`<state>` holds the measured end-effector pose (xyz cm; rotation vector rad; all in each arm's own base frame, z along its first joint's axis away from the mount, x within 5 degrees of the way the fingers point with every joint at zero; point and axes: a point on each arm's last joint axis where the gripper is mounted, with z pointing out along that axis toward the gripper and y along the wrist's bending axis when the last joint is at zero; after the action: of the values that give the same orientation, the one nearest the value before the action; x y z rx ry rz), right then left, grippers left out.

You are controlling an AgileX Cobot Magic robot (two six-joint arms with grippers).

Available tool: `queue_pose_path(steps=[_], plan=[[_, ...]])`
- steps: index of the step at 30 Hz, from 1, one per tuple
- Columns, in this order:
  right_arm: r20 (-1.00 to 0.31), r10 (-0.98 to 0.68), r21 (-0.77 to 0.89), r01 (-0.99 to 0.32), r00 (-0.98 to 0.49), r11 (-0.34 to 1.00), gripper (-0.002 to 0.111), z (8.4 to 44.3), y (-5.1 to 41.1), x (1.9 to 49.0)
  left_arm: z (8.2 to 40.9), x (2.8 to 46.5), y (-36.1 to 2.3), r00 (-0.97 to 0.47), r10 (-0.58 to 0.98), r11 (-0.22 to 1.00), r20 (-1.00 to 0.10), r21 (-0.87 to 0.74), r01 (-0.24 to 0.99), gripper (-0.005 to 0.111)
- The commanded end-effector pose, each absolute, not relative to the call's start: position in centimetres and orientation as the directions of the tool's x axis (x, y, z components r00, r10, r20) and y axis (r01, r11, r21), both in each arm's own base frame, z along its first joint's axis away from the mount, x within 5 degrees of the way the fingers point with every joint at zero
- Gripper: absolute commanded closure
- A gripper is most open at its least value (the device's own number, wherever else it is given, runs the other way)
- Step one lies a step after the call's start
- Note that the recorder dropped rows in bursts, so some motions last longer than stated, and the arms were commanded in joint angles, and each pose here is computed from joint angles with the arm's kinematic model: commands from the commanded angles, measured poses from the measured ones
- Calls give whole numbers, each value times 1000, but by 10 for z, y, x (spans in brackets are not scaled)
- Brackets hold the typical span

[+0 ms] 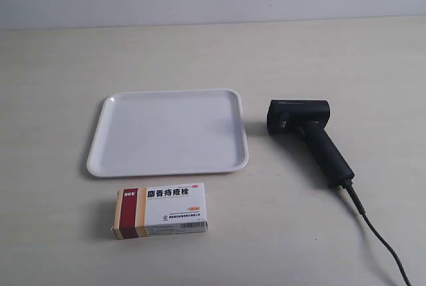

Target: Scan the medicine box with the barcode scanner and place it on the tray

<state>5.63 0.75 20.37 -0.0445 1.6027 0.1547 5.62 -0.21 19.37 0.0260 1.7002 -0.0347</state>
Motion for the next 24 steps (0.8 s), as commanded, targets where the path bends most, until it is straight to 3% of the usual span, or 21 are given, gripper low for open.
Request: queue_pose_path(steps=[1,14,17,22,24], plan=[[-998,57,60,-120,-29,991,108,203,7,56,194,56,-2,-119,-9,999,-993,-14,35,105],[-998,57,60,-120,-29,991,108,203,7,56,194,56,-2,-119,-9,999,-993,-14,35,105],[-998,57,60,-120,-29,991,108,203,7,56,200,56,-2,-63,-14,999,-998,-16,37,105],[-997,75,78,-122,-29,990,108,203,7,56,223,55,-2,175,-349,937,-921,-336,100,105],[-994,107,110,-124,-30,986,108,204,8,56,231,53,-1,251,-361,932,-898,-340,126,106]])
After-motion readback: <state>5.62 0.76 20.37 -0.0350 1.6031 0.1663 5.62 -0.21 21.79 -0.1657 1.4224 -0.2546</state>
